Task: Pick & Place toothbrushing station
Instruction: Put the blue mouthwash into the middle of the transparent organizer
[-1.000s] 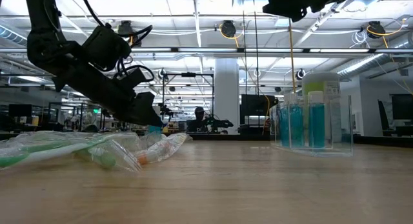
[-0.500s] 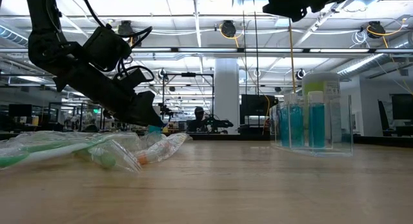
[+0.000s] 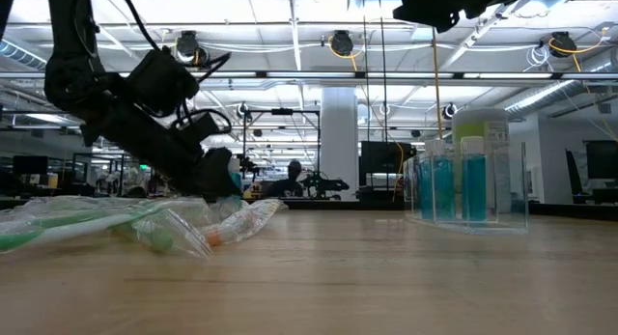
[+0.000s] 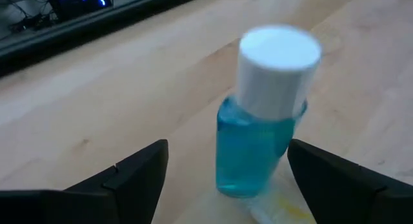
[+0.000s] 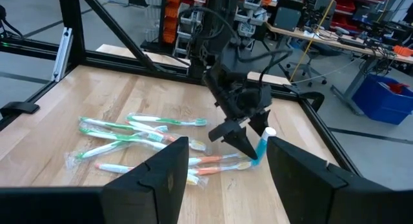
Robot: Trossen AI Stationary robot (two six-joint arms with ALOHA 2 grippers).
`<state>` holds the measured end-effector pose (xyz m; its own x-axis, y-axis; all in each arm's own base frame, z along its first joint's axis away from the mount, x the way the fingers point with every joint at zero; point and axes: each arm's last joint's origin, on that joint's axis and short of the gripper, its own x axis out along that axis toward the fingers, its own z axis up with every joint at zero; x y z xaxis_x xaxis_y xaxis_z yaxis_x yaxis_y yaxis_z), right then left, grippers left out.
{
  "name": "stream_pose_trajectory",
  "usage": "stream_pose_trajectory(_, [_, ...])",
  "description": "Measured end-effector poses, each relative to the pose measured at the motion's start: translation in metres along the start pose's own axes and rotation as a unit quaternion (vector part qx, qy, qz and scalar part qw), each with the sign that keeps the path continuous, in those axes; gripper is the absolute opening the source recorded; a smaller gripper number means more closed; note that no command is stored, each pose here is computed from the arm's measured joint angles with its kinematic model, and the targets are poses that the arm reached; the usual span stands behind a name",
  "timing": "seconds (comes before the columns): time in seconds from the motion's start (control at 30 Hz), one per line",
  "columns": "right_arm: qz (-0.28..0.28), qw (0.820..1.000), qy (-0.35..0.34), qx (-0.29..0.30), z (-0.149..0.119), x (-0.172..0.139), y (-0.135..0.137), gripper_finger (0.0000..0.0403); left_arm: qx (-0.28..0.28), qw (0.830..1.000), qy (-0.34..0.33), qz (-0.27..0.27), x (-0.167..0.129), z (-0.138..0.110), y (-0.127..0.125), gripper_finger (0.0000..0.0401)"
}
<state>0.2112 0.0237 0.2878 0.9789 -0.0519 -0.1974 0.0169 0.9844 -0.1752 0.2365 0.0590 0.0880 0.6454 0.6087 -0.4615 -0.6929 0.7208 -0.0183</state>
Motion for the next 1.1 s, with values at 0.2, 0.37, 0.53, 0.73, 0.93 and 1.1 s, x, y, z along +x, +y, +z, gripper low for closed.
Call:
stream_pose_trajectory(0.2, [0.0, 1.0, -0.002, 0.006, 0.0004, 0.0, -0.0001, 0.0201, -0.008, 1.0, -0.01, -0.003, 0.0096, -0.0109, -0.002, 0.0318])
stream_pose_trajectory(0.37, [0.0, 1.0, -0.002, 0.009, 0.0004, 0.0, -0.0001, 0.0201, 0.005, 1.0, -0.024, -0.007, 0.0117, -0.0102, -0.0034, 0.0319])
stream_pose_trajectory(0.53, [0.0, 1.0, -0.002, 0.009, 0.0004, 0.0, -0.0001, 0.0201, 0.02, 0.999, -0.027, -0.008, 0.0121, -0.0085, -0.0042, 0.0303])
stream_pose_trajectory(0.73, [0.0, 1.0, -0.002, 0.009, 0.0004, 0.0, -0.0001, 0.0201, 0.021, 0.999, -0.027, -0.007, 0.0121, -0.0087, -0.0042, 0.0275])
stream_pose_trajectory(0.93, [0.0, 1.0, -0.002, 0.009, 0.0004, 0.0, -0.0001, 0.0201, 0.028, 0.999, -0.027, -0.007, 0.0121, -0.0087, -0.0041, 0.0245])
stream_pose_trajectory(1.1, [0.0, 1.0, -0.002, 0.009, 0.0004, 0.0, -0.0001, 0.0201, 0.042, 0.999, -0.027, -0.007, 0.0121, -0.0085, -0.0042, 0.0228])
